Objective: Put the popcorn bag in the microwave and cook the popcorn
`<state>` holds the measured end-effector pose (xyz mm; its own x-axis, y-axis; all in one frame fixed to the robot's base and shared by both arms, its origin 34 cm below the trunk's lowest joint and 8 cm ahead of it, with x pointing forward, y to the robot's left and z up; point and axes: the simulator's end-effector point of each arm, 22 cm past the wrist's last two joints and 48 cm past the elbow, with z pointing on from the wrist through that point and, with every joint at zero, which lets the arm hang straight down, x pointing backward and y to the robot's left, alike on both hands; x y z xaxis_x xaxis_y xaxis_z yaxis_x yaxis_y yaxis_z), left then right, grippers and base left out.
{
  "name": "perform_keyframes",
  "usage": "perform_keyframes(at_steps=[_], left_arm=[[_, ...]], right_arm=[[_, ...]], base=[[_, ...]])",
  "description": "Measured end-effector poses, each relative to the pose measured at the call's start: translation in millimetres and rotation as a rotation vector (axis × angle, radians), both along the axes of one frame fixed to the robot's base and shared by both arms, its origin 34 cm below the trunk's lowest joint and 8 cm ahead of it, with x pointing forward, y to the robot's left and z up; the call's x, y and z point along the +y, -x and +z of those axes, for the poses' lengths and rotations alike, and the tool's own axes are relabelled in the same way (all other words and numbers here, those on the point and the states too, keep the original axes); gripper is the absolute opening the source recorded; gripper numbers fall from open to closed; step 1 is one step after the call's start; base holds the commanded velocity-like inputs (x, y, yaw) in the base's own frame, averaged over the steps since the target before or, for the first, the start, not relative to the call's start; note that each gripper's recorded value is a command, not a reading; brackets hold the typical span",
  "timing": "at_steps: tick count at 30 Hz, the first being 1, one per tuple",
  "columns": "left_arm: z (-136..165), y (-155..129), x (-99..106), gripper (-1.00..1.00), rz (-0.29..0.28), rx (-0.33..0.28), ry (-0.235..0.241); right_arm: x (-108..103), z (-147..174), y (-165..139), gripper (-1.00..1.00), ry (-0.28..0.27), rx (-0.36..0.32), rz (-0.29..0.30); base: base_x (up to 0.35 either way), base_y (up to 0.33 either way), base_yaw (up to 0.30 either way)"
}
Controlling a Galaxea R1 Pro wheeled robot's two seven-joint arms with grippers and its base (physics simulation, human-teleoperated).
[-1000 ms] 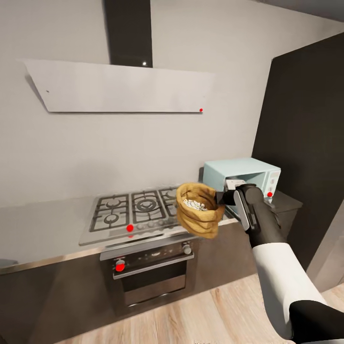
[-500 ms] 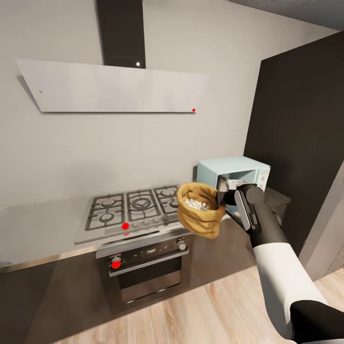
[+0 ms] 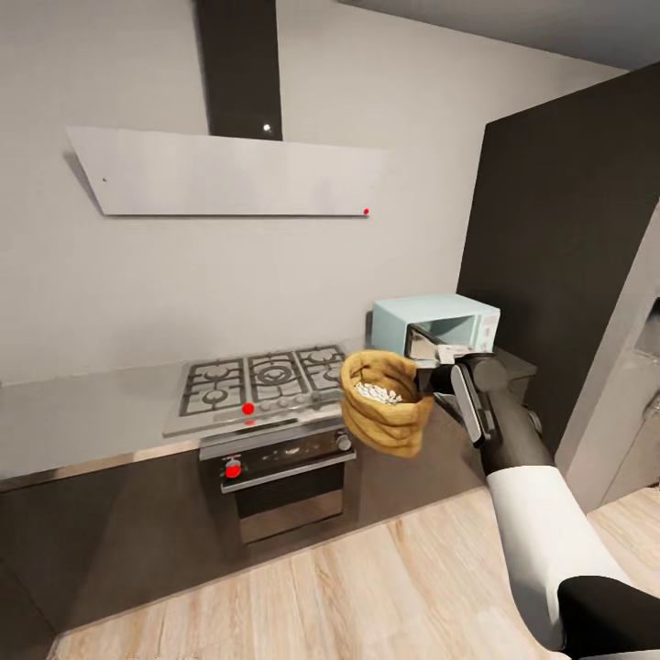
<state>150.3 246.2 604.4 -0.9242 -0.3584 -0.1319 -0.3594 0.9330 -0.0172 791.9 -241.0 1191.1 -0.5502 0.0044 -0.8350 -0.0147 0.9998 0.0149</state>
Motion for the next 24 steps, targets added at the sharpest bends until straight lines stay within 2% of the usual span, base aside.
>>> perform_keyframes(at_steps=[6, 8, 11, 24], left_arm=[[0, 0, 0, 1.0, -0.001, 0.0, 0.0], [0, 0, 1, 1.0, -0.001, 0.0, -0.002], [0, 0, 3, 1.0, -0.001, -0.002, -0.004], [0, -1, 4, 1.0, -0.001, -0.002, -0.005]], right_arm=[[-2, 0, 0, -1.0, 0.002, 0.0, -0.002], [-10, 0, 0, -1.0, 0.012, 0.0, -0.014], [-24, 0, 1, -1.0, 0.024, 0.0, -0.031], [-56, 1, 2, -1.0, 0.055, -0.001, -0.07]], base=[[-0.304, -0.14, -0.015], [-0.231, -0.094, -0.194], [-0.056, -0.02, -0.272], [-0.002, -0.001, -0.292]])
